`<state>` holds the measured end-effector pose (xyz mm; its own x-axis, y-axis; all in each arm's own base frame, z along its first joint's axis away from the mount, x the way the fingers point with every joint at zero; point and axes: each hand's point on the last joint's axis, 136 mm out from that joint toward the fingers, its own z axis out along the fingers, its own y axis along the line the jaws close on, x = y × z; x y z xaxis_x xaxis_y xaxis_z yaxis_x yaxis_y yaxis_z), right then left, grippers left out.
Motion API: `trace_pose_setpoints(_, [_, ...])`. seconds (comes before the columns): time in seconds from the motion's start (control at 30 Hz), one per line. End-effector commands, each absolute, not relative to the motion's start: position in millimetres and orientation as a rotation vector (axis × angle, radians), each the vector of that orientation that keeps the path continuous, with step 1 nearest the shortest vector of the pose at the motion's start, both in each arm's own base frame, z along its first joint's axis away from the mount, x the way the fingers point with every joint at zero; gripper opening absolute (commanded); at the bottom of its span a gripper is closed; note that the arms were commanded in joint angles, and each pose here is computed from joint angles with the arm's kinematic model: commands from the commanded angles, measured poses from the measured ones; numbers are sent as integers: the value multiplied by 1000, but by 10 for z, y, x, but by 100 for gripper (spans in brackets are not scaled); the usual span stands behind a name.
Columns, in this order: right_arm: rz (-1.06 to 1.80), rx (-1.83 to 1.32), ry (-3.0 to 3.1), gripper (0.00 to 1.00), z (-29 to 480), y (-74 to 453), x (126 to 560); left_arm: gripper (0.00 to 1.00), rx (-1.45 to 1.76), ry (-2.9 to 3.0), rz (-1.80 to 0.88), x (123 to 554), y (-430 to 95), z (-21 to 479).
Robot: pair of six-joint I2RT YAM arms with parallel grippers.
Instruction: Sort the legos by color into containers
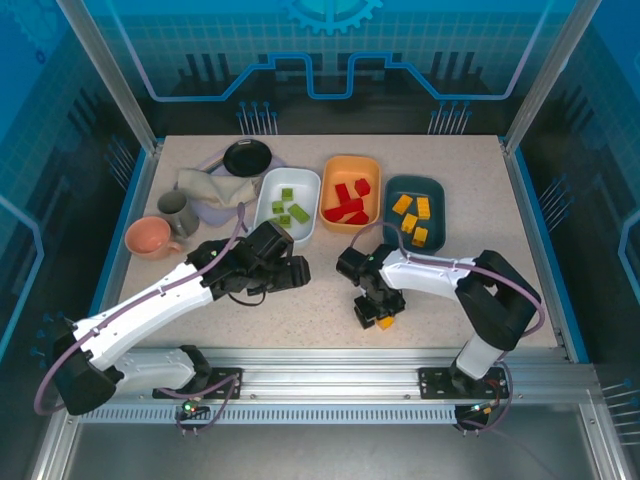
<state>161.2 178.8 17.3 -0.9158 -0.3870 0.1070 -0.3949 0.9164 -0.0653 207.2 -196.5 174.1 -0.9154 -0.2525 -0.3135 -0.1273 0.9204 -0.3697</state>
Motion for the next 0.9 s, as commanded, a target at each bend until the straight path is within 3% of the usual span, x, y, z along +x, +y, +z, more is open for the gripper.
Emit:
trace_pose_setpoints(0.0, [180, 660, -2965, 50, 208, 1807, 1569, 84, -288, 2712, -520, 2033, -1989, 1746])
trace_pose_setpoints(0.13, [181, 638, -2965, 45, 237, 1792, 1504, 83, -280, 2723, -559, 1964, -2013, 1721])
trace_pose_setpoints(0.37, [148, 634, -3053, 21, 443, 1838, 1623, 83, -313, 2699, -627, 1857, -1946, 1714])
trace_pose_setpoints(0.63, [-45, 332, -3326, 18, 1329, 1630, 2467, 83, -330, 2647, -703, 1950, -2058, 1870])
trace_pose_setpoints(0.87, [-206, 70, -3390, 18, 1420, 1258, 3283, 83, -258, 2641, -724, 2180, -2348, 1977])
